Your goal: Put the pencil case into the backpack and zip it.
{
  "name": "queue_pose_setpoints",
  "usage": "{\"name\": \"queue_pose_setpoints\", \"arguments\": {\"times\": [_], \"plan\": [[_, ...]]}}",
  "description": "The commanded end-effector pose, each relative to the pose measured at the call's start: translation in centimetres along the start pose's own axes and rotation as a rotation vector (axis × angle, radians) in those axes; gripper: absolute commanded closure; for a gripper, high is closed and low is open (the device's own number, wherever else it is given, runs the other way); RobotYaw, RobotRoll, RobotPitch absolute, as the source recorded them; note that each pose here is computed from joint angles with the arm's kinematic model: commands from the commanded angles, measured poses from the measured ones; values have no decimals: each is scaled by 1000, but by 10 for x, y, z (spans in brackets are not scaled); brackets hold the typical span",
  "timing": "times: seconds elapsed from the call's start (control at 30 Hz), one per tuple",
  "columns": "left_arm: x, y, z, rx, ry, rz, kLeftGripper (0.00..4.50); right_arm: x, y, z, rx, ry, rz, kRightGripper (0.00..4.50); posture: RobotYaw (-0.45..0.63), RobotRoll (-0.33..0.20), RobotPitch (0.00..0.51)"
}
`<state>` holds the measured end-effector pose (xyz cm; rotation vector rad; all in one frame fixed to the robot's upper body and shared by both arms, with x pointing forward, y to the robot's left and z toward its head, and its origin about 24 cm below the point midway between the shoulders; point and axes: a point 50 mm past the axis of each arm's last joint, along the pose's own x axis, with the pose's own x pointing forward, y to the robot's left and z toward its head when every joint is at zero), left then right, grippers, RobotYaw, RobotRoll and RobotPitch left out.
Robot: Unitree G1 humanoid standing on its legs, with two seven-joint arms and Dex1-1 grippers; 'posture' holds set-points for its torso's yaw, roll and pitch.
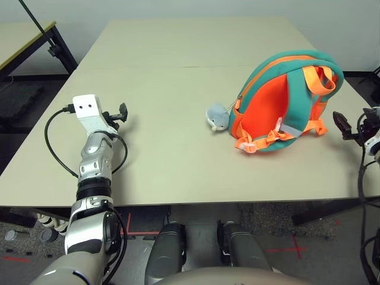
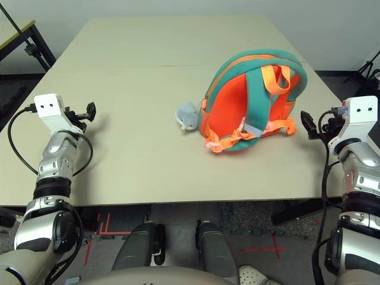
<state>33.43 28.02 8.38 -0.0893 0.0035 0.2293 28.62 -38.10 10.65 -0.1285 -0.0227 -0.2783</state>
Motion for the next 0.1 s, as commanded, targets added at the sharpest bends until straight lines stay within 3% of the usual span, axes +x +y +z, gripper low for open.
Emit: {"name": "queue_pose_setpoints", "arguments": {"times": [0.03,0.1], "plan": [[-5,4,-10,-11,30,14,0,0,2,-10,34,-10,-103,48,100,0,89],[-6,5,-12,-11,43,16,0,0,4,-14,30,-10,-140,48,99,0,90]]}}
